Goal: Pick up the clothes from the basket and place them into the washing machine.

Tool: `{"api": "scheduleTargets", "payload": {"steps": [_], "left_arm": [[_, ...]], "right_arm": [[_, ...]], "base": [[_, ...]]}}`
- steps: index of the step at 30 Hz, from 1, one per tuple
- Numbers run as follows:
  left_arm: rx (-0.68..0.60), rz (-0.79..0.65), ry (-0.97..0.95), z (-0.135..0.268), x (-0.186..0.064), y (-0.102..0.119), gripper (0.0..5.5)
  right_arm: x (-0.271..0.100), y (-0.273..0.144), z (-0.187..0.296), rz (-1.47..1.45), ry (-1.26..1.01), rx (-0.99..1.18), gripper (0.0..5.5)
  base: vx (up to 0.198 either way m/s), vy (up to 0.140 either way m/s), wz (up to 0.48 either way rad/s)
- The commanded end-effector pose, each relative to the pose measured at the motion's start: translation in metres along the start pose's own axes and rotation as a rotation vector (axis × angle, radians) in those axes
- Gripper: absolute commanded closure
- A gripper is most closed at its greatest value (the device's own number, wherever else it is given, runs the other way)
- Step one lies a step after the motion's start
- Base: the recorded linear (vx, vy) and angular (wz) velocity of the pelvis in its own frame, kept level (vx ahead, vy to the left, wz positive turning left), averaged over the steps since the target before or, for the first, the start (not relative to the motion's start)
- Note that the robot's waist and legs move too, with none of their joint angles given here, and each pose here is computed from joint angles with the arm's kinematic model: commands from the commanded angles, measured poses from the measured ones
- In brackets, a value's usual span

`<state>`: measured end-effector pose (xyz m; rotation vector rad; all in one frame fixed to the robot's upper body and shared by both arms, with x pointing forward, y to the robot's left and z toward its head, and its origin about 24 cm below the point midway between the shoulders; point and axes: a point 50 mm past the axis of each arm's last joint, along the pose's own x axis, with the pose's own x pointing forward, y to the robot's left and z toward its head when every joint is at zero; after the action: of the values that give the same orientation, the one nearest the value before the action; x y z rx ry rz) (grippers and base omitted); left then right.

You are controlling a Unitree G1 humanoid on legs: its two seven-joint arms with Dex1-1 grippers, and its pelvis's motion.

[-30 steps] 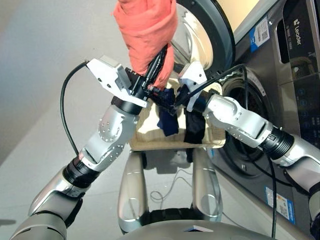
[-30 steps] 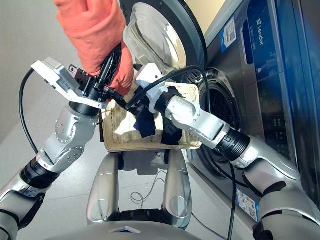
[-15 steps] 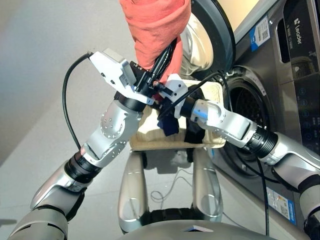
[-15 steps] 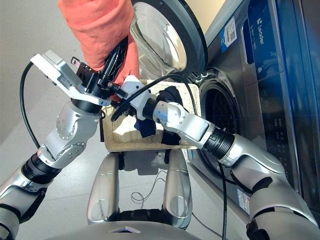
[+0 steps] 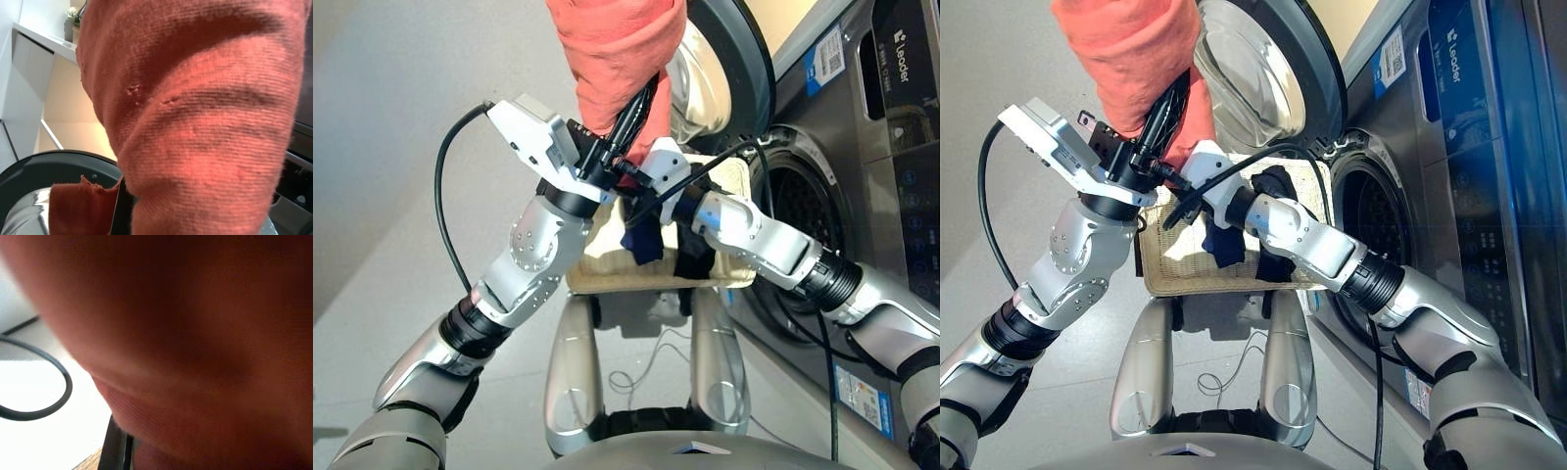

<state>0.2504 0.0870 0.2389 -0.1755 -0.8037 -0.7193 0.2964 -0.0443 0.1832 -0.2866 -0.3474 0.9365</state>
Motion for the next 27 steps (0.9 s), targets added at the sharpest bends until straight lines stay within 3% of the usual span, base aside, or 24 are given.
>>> {"api": "scheduleTargets", "payload": {"steps": [1, 9, 12, 13, 14, 15, 17, 18, 27], "left_arm": [[0.028, -0.103, -0.233, 0.041, 0.006, -0.024, 5.50], [0.051, -0.053, -0.217, 0.038, 0.001, -0.017, 5.50], [0.044, -0.037, -0.207, 0.037, -0.001, -0.015, 3.26], [0.044, -0.032, -0.205, 0.036, -0.002, -0.015, 3.17], [0.044, -0.026, -0.204, 0.036, -0.002, -0.014, 3.17], [0.048, -0.019, -0.207, 0.036, -0.002, -0.014, 5.50], [0.056, -0.010, -0.210, 0.037, -0.002, -0.013, 5.50], [0.055, -0.007, -0.209, 0.036, -0.002, -0.012, 5.50], [0.075, -0.033, -0.210, 0.039, -0.002, -0.013, 5.50]], "right_arm": [[-0.005, -0.008, 0.054, -0.037, -0.280, -0.044, 5.50], [-0.037, -0.026, 0.052, -0.258, -0.377, 0.014, 5.50], [-0.043, -0.027, 0.051, -0.297, -0.395, 0.024, 5.50], [-0.044, -0.028, 0.050, -0.313, -0.397, 0.028, 5.50], [-0.045, -0.027, 0.050, -0.316, -0.395, 0.030, 5.50], [-0.046, -0.027, 0.049, -0.322, -0.395, 0.030, 5.50], [-0.047, -0.027, 0.047, -0.321, -0.385, 0.038, 5.37], [-0.047, -0.028, 0.044, -0.324, -0.372, 0.049, 0.00], [-0.051, -0.022, 0.058, -0.165, -0.353, -0.017, 0.00]], "base": [[0.000, 0.000, 0.000], [0.000, 0.000, 0.000], [0.000, 0.000, 0.000], [0.000, 0.000, 0.000], [0.000, 0.000, 0.000], [0.000, 0.000, 0.000], [0.000, 0.000, 0.000], [0.000, 0.000, 0.000], [0.000, 0.000, 0.000]]}}
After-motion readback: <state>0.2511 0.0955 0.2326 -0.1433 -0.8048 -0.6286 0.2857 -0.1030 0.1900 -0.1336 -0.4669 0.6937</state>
